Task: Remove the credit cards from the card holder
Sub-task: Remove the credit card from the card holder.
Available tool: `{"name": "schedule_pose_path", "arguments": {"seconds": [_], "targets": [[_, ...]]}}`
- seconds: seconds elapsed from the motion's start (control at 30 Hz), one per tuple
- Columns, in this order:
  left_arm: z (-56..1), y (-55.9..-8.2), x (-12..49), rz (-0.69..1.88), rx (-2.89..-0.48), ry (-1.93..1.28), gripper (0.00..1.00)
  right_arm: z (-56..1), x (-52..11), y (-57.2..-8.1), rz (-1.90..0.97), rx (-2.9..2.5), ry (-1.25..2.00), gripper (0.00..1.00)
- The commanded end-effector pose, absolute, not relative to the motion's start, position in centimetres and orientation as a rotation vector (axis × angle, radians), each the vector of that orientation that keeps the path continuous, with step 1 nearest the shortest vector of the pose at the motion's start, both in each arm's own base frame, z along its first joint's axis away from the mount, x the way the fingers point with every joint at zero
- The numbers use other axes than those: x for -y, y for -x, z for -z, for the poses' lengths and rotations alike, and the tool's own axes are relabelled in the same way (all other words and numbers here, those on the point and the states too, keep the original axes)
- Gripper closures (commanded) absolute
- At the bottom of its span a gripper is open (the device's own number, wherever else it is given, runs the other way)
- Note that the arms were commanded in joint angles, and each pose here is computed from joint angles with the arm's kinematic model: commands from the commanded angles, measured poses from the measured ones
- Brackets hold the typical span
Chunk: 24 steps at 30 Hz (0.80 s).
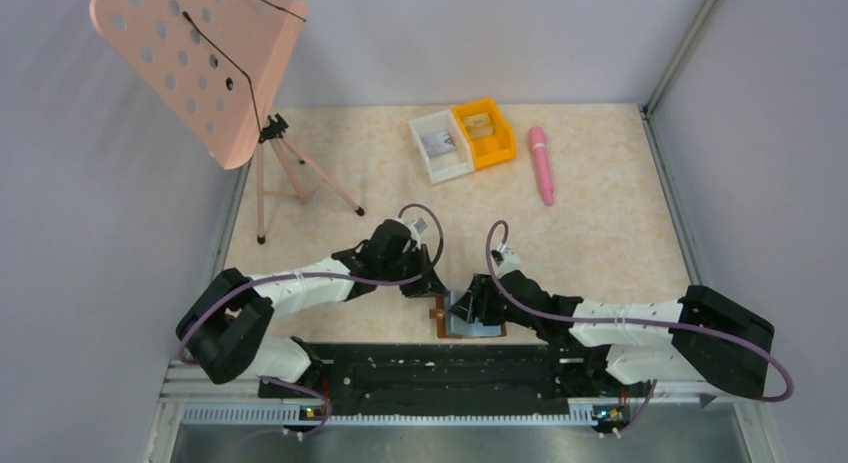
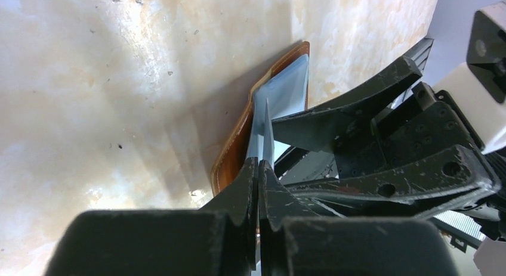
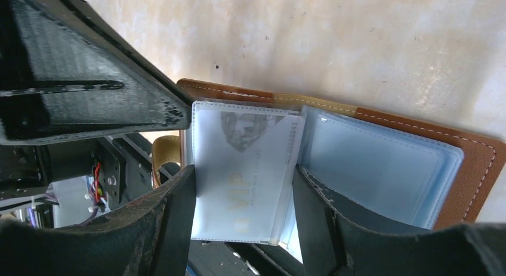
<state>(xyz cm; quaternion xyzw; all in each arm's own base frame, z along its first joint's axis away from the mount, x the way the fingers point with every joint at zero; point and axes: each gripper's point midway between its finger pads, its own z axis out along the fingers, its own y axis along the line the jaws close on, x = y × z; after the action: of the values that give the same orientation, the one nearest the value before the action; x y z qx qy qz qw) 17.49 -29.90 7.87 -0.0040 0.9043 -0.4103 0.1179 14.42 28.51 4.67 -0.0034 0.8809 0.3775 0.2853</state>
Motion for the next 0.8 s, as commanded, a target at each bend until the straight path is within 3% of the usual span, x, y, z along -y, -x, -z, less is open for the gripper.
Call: {"name": "schedule_pose_path", "arguments": {"seconds": [0.0, 0.57, 0.77], "targets": [[-7.2, -17.2, 30.6, 1.253, -2.643, -0.032, 1.0, -7.8, -30.4, -15.6, -1.108, -2.258, 0.014, 0.44], [-6.8, -15.4, 32.5, 1.493, -2.653, -0.052, 1.0, -7.6, -30.1, -15.7, -1.042, -2.306, 0.005, 0.33], [-7.2, -15.2, 32.9, 1.525, -2.639, -0.07, 1.0, -7.1, -29.6, -15.7, -0.991, -2.349, -0.006, 0.37]]}}
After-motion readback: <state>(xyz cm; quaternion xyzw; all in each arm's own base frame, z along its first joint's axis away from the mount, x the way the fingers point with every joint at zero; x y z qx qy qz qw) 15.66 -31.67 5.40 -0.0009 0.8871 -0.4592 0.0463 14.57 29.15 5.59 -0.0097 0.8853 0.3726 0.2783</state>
